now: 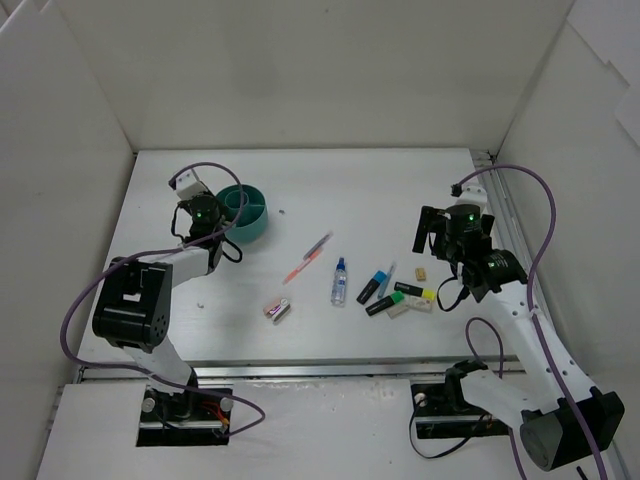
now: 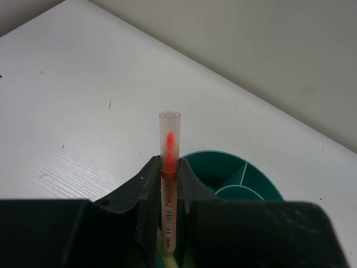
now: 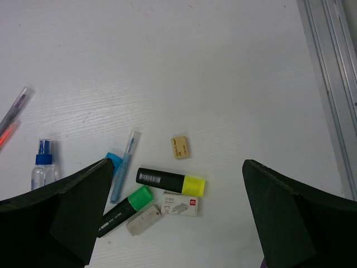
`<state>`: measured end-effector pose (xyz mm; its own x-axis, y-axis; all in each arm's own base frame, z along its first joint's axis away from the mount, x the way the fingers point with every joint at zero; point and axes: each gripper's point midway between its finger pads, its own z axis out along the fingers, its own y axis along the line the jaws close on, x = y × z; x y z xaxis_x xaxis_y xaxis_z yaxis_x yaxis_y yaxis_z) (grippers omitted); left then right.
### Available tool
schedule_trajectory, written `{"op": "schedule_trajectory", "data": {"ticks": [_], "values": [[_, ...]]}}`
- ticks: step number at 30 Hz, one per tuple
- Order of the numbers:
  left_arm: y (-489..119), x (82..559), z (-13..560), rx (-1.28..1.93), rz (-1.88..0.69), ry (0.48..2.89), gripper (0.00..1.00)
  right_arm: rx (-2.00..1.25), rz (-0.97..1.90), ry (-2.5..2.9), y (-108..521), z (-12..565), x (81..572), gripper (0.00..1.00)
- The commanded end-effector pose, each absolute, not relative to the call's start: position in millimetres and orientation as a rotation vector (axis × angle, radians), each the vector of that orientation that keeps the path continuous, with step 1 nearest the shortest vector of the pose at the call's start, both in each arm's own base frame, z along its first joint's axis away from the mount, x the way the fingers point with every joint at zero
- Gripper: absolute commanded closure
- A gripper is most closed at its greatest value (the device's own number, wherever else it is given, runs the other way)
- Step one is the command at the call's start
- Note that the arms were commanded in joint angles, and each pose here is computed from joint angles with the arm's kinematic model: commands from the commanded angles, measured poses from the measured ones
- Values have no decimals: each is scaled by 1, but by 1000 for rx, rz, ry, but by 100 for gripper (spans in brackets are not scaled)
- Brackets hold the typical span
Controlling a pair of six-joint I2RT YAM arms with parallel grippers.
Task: Sort the stationery into containers
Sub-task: Place the pen in the storage box.
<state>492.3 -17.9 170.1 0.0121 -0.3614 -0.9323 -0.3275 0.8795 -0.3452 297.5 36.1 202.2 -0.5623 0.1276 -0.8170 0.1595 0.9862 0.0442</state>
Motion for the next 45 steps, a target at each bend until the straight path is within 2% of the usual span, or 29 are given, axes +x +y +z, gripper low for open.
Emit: {"op": "schedule_trajectory", "data": {"ticks": [1, 6, 13, 20, 23, 28, 31, 34, 36, 37, 38, 39, 40, 42, 43, 45], "values": [[-21, 502, 221, -595, -67, 1419, 99, 216, -55, 2095, 33, 224, 309, 2], [-25, 495, 213, -602, -8, 1435, 87, 216, -57, 2096, 33, 223, 309, 2], [-32, 484, 204, -605, 6, 1463, 77, 223, -57, 2087, 32, 225, 307, 2], [-37, 475, 203, -611, 12, 1477, 60, 225, -40, 2078, 33, 227, 305, 2], [-42, 466, 220, -595, -29, 1458, 47, 219, -24, 2073, 35, 229, 305, 2], [-47, 445, 271, -524, -32, 1458, 2, 183, 28, 2084, 44, 229, 304, 2], [-59, 434, 301, -441, -83, 1525, 0, 122, 75, 2114, 60, 223, 308, 2], [-89, 422, 313, -227, -173, 1676, 1, 65, 95, 2154, 83, 215, 316, 2], [-129, 412, 290, 55, -268, 1836, 0, 78, 84, 2154, 88, 218, 323, 2], [-154, 408, 303, 185, -384, 1841, 0, 69, 79, 2174, 93, 212, 326, 2], [-167, 407, 300, 306, -389, 1854, 1, 86, 75, 2171, 93, 213, 328, 2], [-185, 407, 271, 380, -403, 1948, 1, 154, 60, 2161, 90, 215, 332, 2], [-196, 411, 284, 424, -411, 1931, 1, 187, 46, 2159, 86, 214, 332, 2], [-216, 420, 246, 546, -379, 2029, 0, 261, 45, 2152, 83, 212, 330, 2], [-233, 423, 255, 588, -372, 2010, 0, 289, 48, 2144, 79, 214, 327, 2], [-252, 427, 217, 678, -337, 2110, 1, 332, 64, 2144, 74, 211, 322, 2]]}}
